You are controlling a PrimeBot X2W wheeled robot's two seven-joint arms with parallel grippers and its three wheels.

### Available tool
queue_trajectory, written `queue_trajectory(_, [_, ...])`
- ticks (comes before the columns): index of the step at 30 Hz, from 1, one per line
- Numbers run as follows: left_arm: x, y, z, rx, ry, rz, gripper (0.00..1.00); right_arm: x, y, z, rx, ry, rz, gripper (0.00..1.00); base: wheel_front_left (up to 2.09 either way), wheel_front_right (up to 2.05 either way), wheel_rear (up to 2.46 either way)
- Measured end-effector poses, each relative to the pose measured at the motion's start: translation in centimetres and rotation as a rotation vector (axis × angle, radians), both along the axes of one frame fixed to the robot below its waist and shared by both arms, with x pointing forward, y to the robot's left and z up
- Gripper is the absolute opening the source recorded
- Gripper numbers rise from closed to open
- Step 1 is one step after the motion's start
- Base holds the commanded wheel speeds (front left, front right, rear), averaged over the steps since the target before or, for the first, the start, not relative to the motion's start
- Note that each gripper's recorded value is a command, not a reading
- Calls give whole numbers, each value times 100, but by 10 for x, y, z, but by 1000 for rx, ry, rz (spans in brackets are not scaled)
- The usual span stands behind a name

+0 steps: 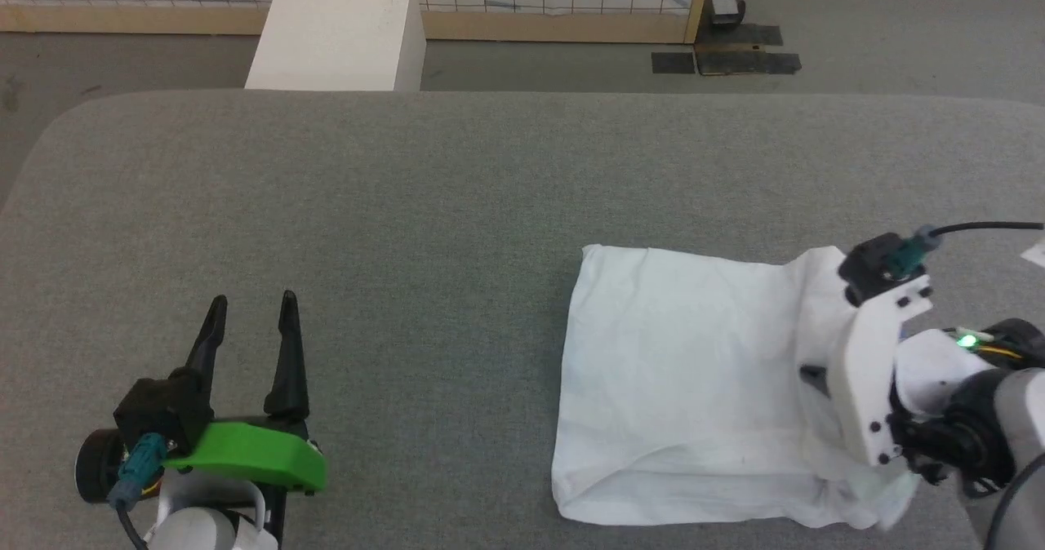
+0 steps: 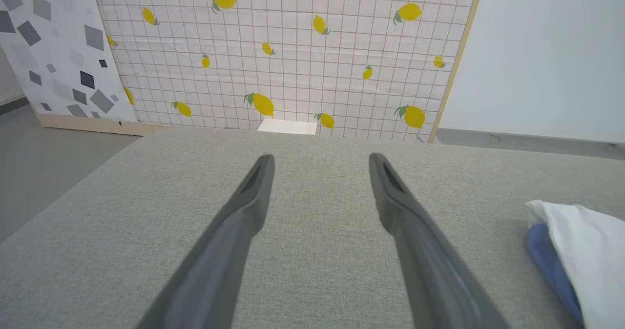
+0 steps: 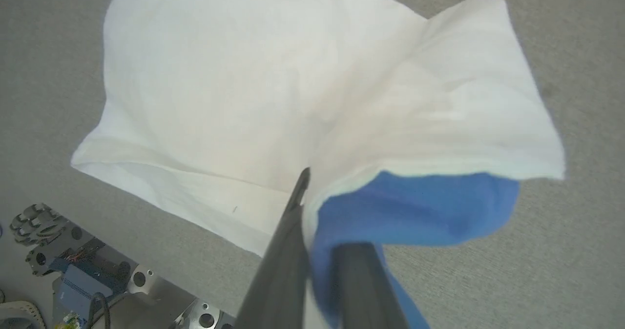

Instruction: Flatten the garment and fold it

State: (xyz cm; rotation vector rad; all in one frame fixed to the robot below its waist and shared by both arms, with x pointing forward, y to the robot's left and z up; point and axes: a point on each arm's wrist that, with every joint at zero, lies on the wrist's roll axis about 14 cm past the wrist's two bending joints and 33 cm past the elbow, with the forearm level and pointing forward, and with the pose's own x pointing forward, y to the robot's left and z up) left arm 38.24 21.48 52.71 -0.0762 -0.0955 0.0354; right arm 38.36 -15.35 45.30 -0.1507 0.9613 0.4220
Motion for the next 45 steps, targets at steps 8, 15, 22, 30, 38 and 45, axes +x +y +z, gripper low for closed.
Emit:
queue_trajectory(8, [-4, 8, -9, -9, 27, 25, 100, 10, 73, -6, 49, -10, 182, 0, 0, 0, 0])
queue_trajectory(15, [-7, 17, -18, -13, 50, 59, 100, 18, 105, -21, 44, 18, 275, 0, 0, 0, 0])
queue_trajectory(22, [-8, 21, -26, -20, 70, 74, 100, 17, 139, -33, 70, 41, 351, 0, 0, 0, 0])
queue_trajectory(30, [-9, 23, -29, -36, 73, 83, 100, 13, 144, -52, 55, 79, 361, 100, 0, 0, 0])
queue_trajectory(38, [-12, 22, -20, -50, 46, 78, 100, 12, 177, -12, 148, -55, 426, 100, 0, 0, 0])
queue_trajectory(45, [-14, 18, -7, -46, 11, 59, 100, -7, 214, 30, 283, -159, 508, 100, 0, 0, 0])
